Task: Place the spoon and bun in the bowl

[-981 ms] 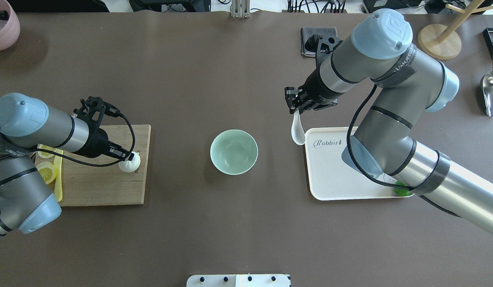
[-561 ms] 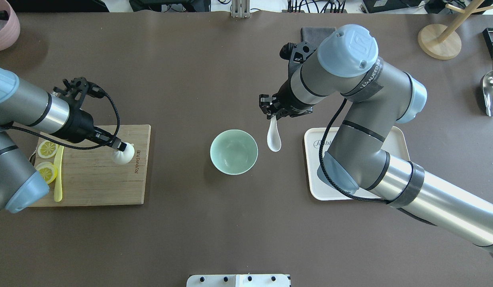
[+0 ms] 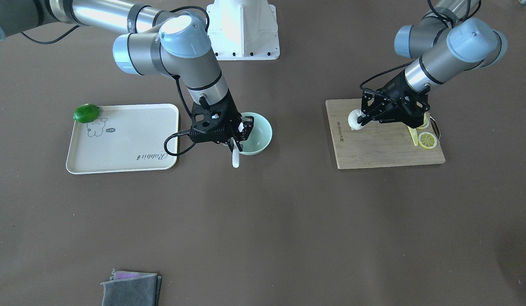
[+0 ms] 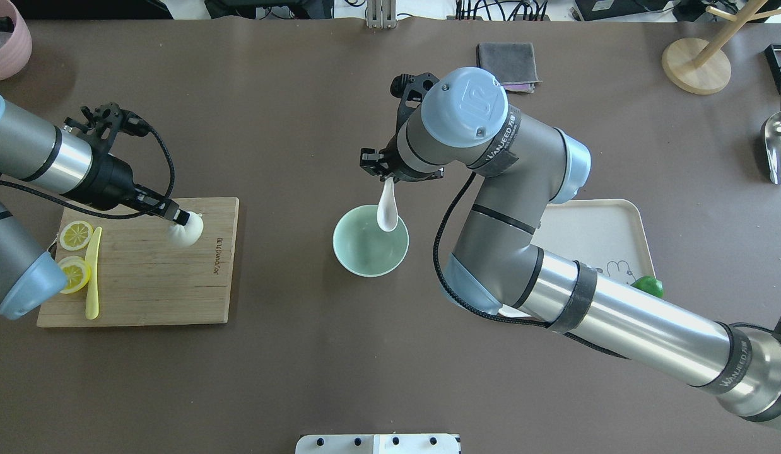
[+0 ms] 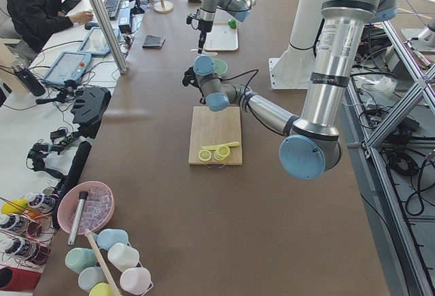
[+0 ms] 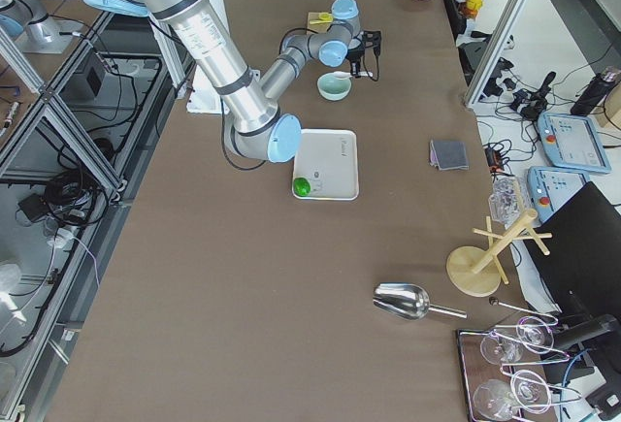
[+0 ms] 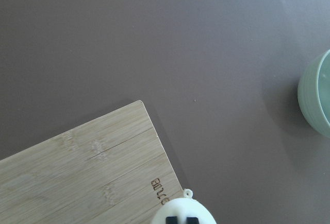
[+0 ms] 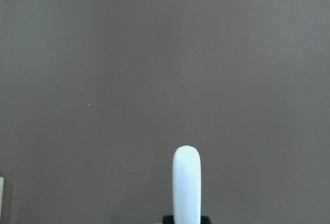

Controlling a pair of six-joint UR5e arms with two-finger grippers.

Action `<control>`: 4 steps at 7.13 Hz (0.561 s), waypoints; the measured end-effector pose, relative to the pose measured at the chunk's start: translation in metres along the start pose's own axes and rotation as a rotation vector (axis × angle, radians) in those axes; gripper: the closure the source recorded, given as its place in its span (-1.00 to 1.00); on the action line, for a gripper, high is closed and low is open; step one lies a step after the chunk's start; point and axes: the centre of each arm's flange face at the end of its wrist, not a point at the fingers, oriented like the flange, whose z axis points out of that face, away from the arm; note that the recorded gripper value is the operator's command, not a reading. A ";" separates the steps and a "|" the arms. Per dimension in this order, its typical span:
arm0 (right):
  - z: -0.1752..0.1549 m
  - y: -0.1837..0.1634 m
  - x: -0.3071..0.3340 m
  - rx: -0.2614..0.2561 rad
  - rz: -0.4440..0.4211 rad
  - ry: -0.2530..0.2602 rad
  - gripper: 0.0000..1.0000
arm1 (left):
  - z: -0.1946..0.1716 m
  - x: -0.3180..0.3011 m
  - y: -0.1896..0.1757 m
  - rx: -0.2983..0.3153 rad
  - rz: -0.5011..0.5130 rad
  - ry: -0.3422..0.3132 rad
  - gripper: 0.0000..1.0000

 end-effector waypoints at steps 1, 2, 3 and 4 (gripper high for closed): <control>0.010 0.003 -0.011 0.021 -0.002 0.009 1.00 | 0.000 -0.001 -0.001 -0.001 -0.002 0.000 1.00; 0.021 0.011 -0.018 0.035 -0.007 0.017 1.00 | 0.000 -0.003 -0.002 -0.002 -0.005 -0.001 1.00; 0.030 0.022 -0.022 0.034 -0.010 0.021 1.00 | -0.001 -0.003 -0.004 0.001 -0.006 -0.001 1.00; 0.036 0.032 -0.024 0.027 -0.012 0.025 1.00 | -0.002 -0.004 -0.007 0.005 -0.008 -0.003 1.00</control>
